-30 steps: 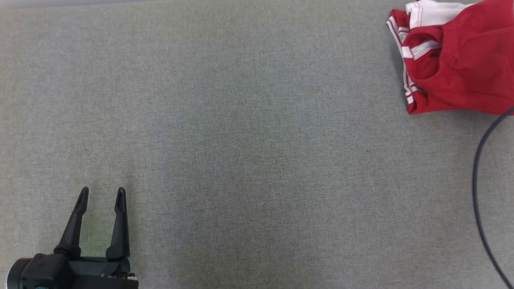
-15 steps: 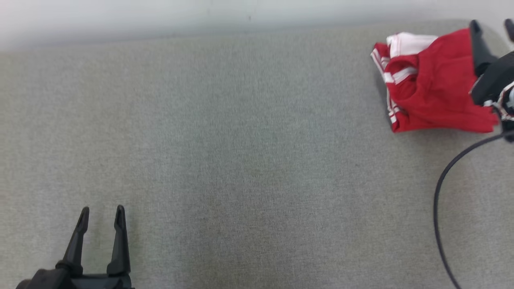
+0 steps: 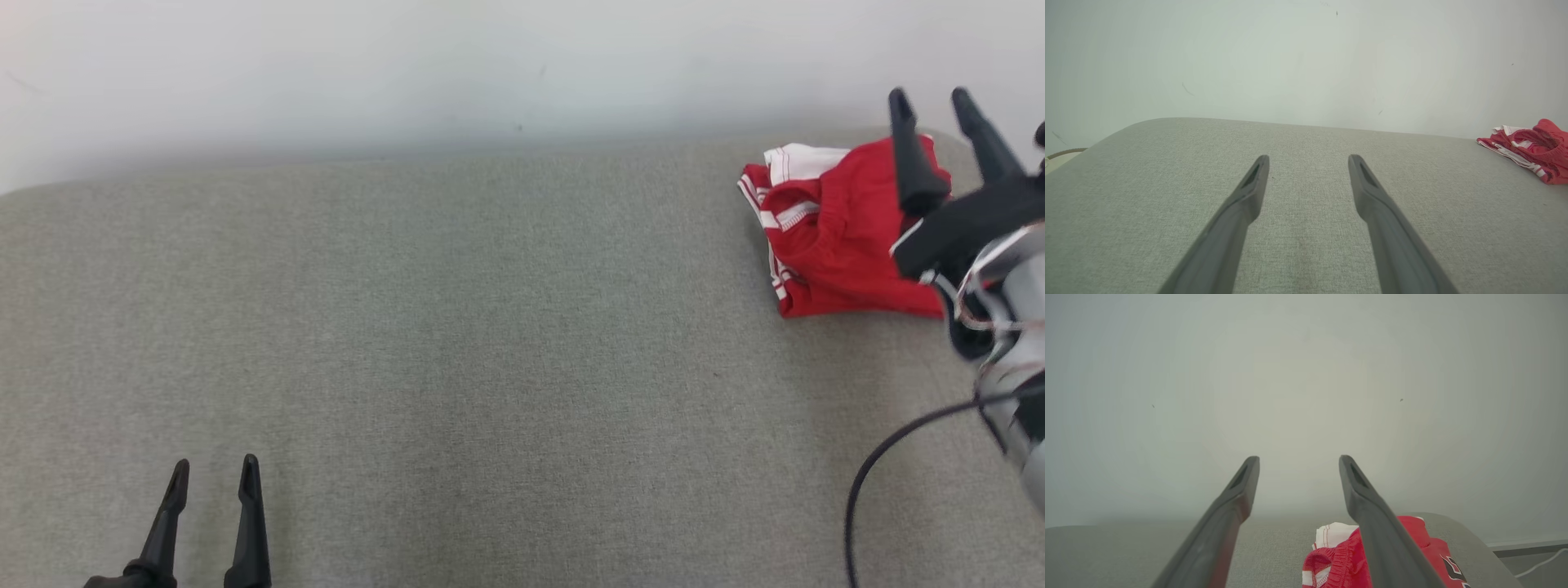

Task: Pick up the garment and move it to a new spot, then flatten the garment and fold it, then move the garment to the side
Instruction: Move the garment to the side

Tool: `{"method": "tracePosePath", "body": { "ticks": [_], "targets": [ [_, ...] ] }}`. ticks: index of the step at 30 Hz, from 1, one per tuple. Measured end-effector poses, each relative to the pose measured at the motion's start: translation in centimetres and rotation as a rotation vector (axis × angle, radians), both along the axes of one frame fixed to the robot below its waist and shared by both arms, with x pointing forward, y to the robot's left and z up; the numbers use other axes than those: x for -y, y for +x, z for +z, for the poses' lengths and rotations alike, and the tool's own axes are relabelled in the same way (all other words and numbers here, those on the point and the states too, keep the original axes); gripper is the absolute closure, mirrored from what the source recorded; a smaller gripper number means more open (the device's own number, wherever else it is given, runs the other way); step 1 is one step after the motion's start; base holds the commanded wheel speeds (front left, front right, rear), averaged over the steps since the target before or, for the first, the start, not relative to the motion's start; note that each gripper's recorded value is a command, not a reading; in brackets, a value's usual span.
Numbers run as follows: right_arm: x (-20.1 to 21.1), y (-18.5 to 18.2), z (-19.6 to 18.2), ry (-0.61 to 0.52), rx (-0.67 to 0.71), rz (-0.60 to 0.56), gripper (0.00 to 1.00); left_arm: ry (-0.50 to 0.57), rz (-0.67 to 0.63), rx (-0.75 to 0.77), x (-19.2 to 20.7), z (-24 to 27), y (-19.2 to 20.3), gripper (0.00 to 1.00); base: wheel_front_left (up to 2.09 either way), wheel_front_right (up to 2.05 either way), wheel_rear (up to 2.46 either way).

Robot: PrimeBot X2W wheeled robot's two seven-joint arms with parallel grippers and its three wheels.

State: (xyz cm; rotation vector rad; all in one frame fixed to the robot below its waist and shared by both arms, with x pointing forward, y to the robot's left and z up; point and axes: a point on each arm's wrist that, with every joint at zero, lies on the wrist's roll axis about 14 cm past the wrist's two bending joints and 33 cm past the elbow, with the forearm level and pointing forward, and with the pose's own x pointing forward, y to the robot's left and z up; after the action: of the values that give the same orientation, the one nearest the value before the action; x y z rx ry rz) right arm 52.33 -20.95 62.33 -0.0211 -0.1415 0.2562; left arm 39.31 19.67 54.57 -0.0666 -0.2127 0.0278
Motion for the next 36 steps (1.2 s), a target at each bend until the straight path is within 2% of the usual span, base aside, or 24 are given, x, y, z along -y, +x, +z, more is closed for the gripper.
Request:
{"method": "tracePosePath", "body": {
  "ticks": [8,14,22,30,36],
  "targets": [
    [-4.1,-4.6,-1.6,0.050,0.084,0.066,0.00,-0.006,0.025,0.029,-0.8,1.1,-1.7,0.00,0.00,0.00,0.00],
    [-4.9,-7.8,-3.2,0.138,0.094,0.034,0.00,-0.012,0.048,0.024,-1.5,1.0,-2.9,0.00,0.00,0.00,0.00],
    [-6.0,-11.4,-5.7,0.142,0.062,0.019,0.00,-0.013,0.075,0.033,-2.3,1.2,-4.1,0.00,0.00,0.00,0.00],
    [-9.2,-14.5,-7.0,0.134,0.029,0.077,0.00,-0.014,0.078,0.043,-2.2,1.5,-4.6,0.00,0.00,0.00,0.00],
    [-10.9,-15.6,-8.0,0.121,0.003,0.110,0.00,-0.017,0.071,0.033,-1.8,1.2,-4.8,0.00,0.00,0.00,0.00]
  ]
}}
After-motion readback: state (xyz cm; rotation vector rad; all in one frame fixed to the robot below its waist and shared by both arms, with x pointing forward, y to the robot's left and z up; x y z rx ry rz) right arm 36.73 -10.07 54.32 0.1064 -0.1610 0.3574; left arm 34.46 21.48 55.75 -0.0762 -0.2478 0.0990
